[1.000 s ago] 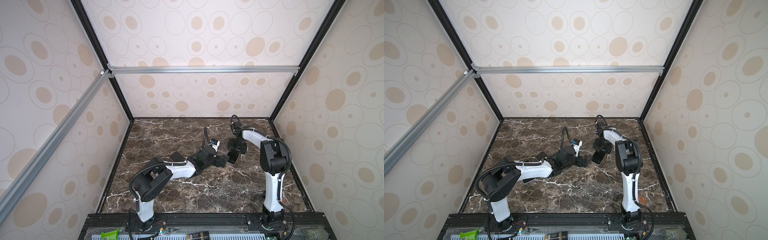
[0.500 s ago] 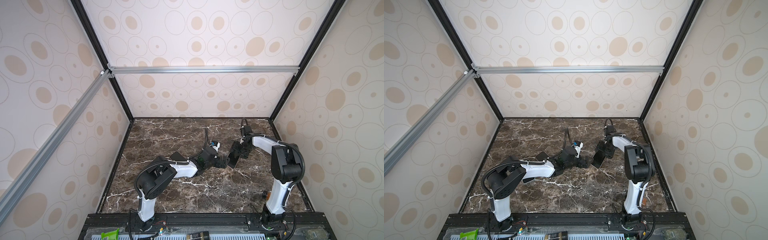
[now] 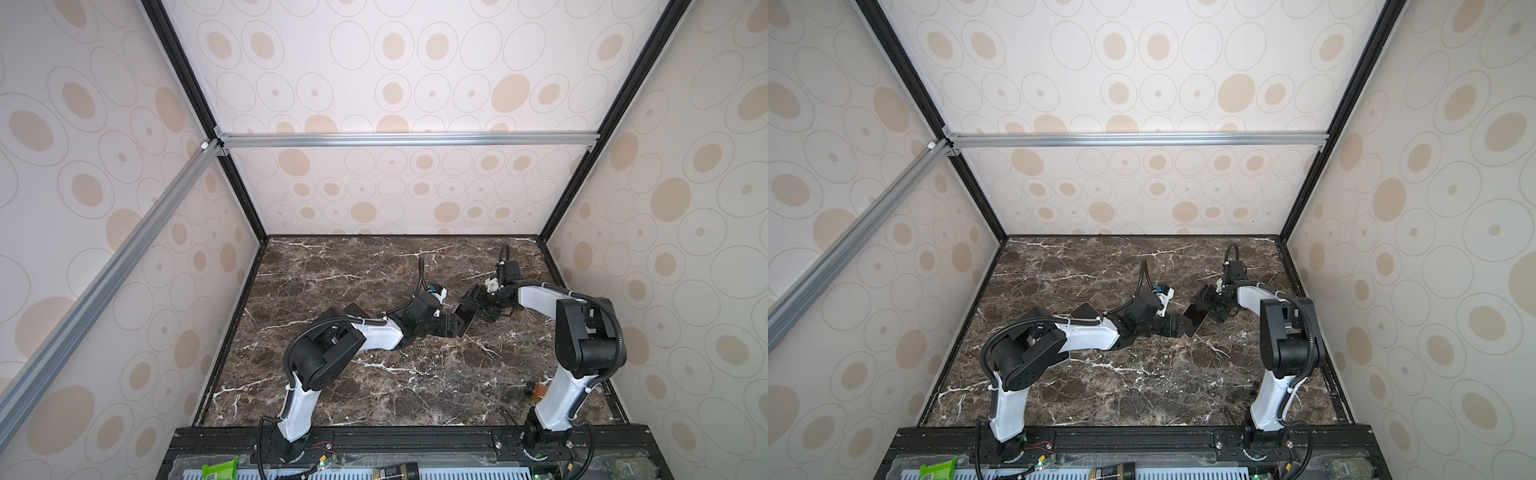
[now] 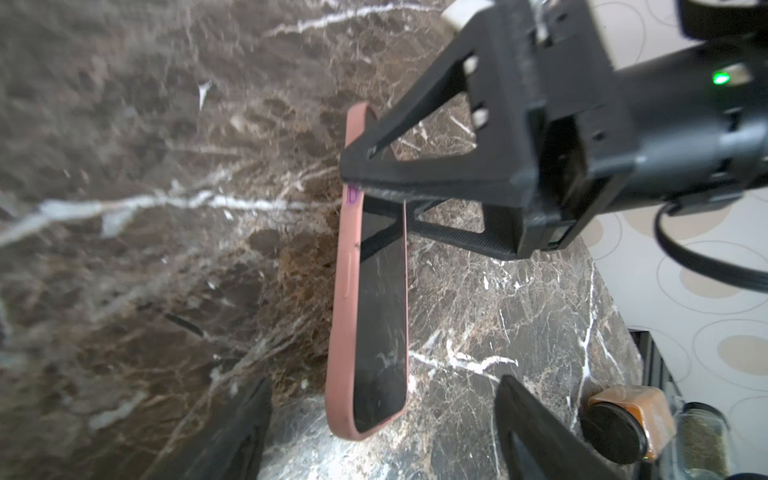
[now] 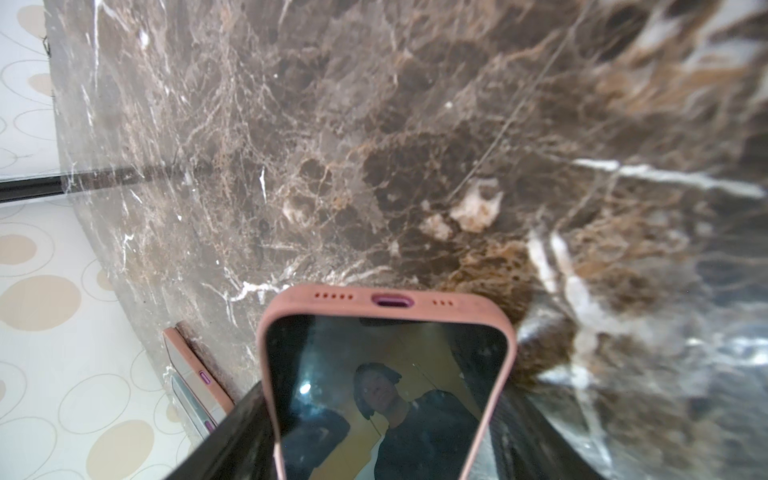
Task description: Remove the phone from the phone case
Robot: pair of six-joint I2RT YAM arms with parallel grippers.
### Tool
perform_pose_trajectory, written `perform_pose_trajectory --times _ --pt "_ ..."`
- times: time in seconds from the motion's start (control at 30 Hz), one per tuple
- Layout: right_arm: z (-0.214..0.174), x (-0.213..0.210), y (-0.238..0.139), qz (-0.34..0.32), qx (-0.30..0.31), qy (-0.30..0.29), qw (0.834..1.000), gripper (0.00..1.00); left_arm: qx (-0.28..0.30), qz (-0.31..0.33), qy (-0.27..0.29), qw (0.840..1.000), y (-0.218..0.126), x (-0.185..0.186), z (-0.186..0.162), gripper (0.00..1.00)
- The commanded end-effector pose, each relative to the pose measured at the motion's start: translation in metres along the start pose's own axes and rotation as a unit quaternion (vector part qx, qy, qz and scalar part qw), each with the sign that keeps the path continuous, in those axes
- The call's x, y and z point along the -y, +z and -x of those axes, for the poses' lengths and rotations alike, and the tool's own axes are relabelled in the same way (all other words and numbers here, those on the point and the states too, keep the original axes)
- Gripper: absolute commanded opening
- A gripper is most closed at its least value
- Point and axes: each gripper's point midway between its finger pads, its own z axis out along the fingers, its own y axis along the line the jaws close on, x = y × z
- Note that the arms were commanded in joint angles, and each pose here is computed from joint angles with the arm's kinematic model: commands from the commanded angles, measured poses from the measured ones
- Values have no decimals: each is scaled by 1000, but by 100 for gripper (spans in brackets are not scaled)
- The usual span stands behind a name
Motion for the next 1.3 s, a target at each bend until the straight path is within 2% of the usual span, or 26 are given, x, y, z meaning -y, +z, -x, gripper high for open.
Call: perform_pose_trajectory --times 0.0,0.53,0.73,1.1,1.27 --pt "-21 20 8 -19 -35 31 999 76 -12 -23 -14 1000 6 13 -2 76" --pt "-29 18 8 1 -51 42 998 75 -21 -42 -11 999 19 11 -8 39" --pt "-34 20 10 6 -59 44 997 75 -14 -41 -9 999 21 11 -5 34" --pt "-38 22 11 4 -65 39 997 75 0 -42 -6 999 13 11 3 34" --pt "-38 24 10 -2 -64 36 997 75 4 -43 -5 999 10 10 5 26"
